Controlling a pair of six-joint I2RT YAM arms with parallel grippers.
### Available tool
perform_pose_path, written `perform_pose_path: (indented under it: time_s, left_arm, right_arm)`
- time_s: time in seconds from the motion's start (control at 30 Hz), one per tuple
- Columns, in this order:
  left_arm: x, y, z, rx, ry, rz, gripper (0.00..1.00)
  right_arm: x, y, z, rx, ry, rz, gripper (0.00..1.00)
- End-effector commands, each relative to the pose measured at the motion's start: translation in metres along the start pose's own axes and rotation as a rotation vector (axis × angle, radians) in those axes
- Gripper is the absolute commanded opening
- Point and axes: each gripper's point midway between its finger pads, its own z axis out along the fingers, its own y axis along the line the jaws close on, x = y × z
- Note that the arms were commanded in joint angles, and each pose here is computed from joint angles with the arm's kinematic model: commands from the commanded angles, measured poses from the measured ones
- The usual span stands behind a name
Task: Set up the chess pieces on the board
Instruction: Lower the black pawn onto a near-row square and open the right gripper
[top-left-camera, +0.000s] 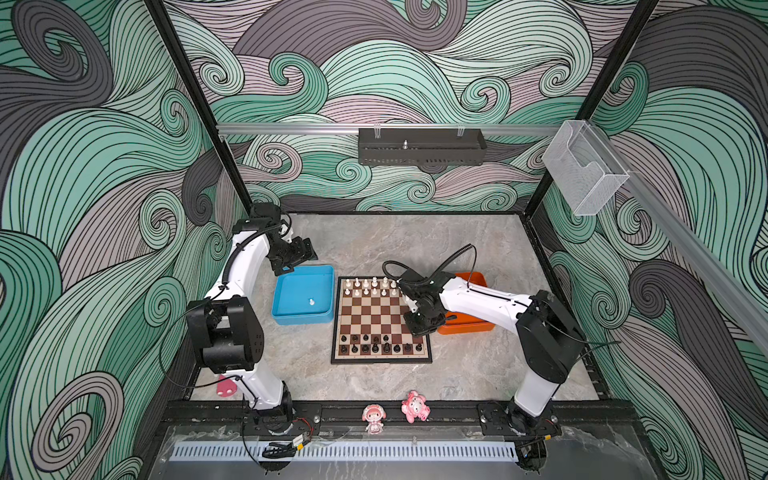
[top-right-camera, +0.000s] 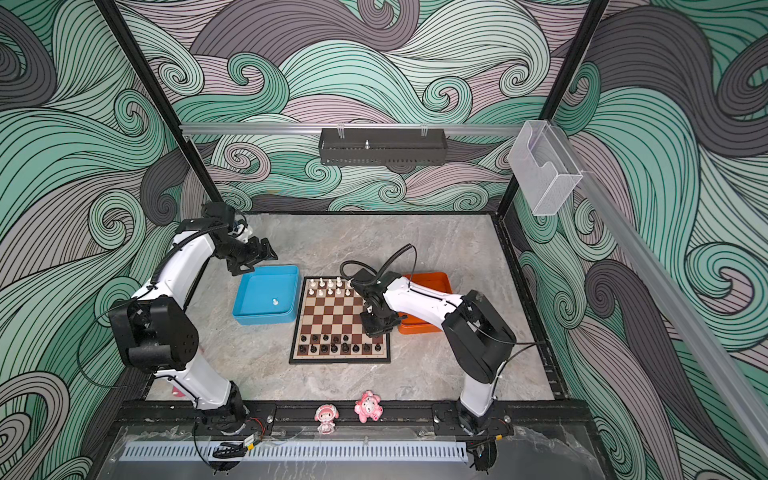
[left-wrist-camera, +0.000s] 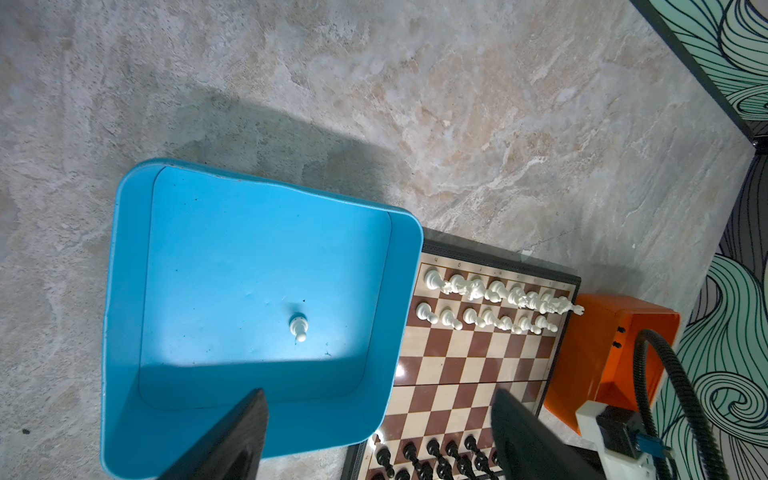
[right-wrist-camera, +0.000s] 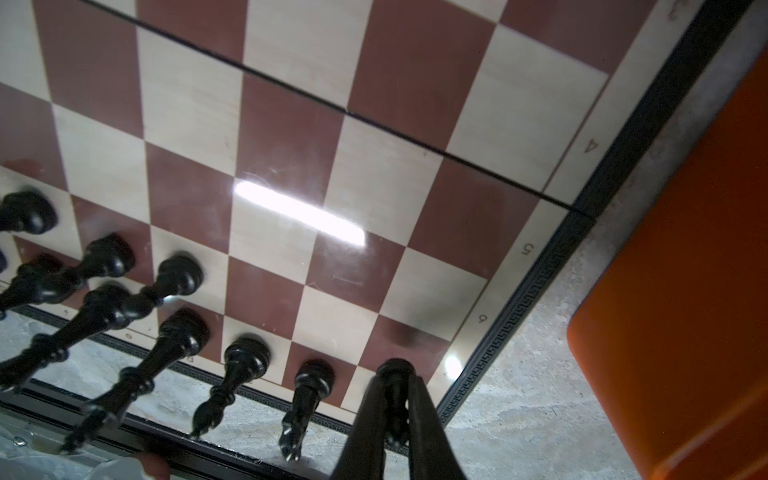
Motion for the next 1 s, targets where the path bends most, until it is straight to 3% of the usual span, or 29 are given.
perform_pose_path:
  time_s: [0.0, 0.67, 0.97]
  left_arm:
    - [0.0016, -0.0016, 0.0029, 0.013, 0.014, 0.007, 0.87]
    - [0.0001, -0.0009, 0.0091, 0.017, 0.024, 0.003, 0.87]
    - [0.0006, -0.0003, 0.0099, 0.015, 0.025, 0.002, 0.87]
  right_arm:
    - [0.0093, -0.0031, 0.0094, 0.018, 0.041, 0.015, 0.13]
    - [0.0102, -0.0017, 0.0118, 0.015, 0.056, 0.013, 0.14]
    - [0.0077, 0.0007, 0.0105, 0.007, 0.052, 0.009, 0.2]
